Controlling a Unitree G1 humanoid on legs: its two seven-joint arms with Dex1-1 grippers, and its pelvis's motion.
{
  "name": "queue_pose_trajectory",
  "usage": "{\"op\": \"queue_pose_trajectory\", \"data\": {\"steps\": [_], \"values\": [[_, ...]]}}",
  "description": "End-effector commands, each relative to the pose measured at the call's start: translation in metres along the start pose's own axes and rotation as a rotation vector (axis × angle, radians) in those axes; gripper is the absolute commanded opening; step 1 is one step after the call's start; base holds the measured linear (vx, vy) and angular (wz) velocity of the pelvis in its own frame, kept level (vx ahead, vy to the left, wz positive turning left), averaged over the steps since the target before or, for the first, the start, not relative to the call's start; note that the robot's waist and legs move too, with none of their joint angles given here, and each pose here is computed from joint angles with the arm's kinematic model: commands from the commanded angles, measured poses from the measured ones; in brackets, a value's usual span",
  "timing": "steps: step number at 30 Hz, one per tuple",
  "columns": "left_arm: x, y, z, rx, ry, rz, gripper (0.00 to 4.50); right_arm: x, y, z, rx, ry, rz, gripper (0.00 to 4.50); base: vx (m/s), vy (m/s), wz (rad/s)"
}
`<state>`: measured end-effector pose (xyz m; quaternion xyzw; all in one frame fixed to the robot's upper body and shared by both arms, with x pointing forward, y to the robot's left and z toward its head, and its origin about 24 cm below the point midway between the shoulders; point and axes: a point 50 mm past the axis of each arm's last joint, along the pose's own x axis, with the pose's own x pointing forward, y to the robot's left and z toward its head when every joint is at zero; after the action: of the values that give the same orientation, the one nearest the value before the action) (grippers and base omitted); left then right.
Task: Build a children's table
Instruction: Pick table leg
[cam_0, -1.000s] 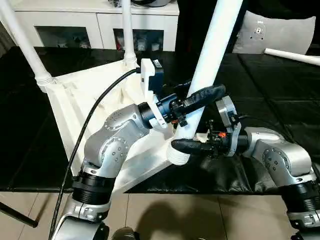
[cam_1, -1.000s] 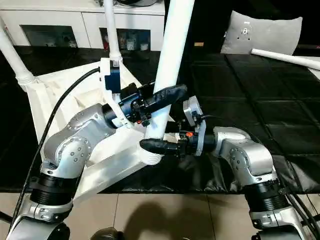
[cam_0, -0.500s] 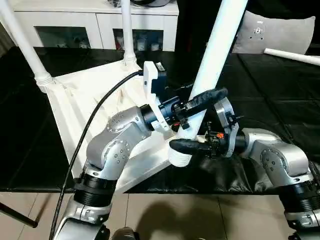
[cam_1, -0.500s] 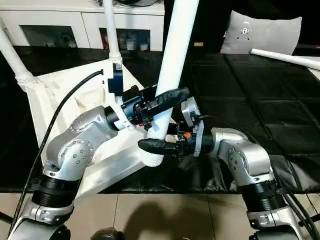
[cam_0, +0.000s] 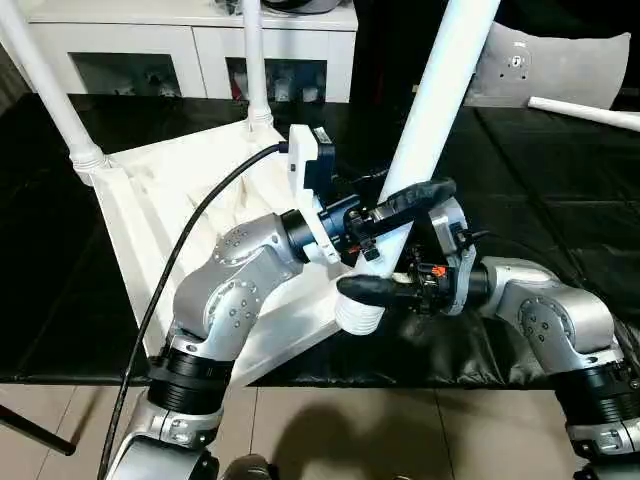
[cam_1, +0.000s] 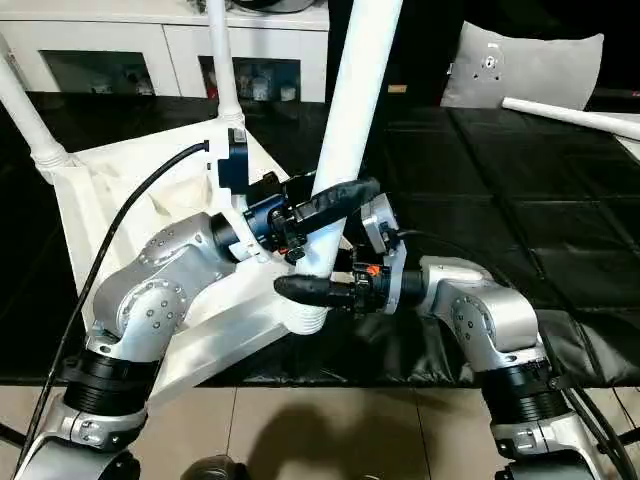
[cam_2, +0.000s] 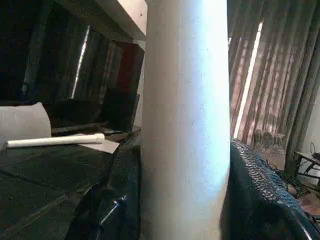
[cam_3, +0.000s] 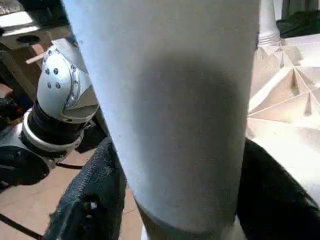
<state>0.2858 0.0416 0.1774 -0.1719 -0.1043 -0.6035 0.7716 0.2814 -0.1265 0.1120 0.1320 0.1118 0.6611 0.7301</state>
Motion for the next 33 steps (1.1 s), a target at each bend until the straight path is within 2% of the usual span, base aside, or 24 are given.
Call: {"op": "queue_pose_trajectory", "data": {"steps": [1,5,11,13,16,17,25,29,33], "values": [[0.003,-0.002,0.005,0.027,-0.007,-0.018,1.82,-0.001,0.001,0.005,-0.016,-0.006,0.006,2.48,0.000,0.000,0.00],[0.004,-0.002,0.005,0.025,-0.008,-0.018,1.82,-0.001,0.001,0.004,-0.013,-0.001,0.002,2.13,0.000,0.000,0.00],[0.007,-0.002,0.003,-0.019,-0.015,0.016,1.82,0.000,-0.006,-0.002,-0.011,0.036,-0.085,2.04,0.000,0.000,0.00],[0.008,-0.004,0.003,-0.027,-0.011,-0.003,2.52,0.002,-0.006,-0.003,0.003,0.031,-0.087,1.96,0.000,0.000,0.00],[0.012,-0.013,0.003,-0.056,-0.015,-0.051,2.58,0.008,-0.007,-0.006,-0.001,0.035,-0.099,1.95,0.000,0.000,0.00],[0.015,-0.018,0.003,-0.065,-0.018,-0.080,2.89,0.011,-0.009,-0.008,-0.009,0.033,-0.113,1.94,0.000,0.000,0.00],[0.031,-0.035,0.000,-0.068,-0.030,-0.133,3.43,0.022,-0.022,-0.016,-0.038,0.030,-0.226,1.92,0.000,0.000,0.00],[0.032,-0.032,0.005,-0.087,-0.075,-0.108,3.45,0.022,-0.024,-0.014,-0.042,-0.003,-0.261,1.92,0.000,0.000,0.00],[0.024,-0.017,0.019,-0.098,-0.167,0.014,3.45,0.012,-0.028,-0.010,-0.061,-0.087,-0.369,1.92,0.000,0.000,0.00]]}}
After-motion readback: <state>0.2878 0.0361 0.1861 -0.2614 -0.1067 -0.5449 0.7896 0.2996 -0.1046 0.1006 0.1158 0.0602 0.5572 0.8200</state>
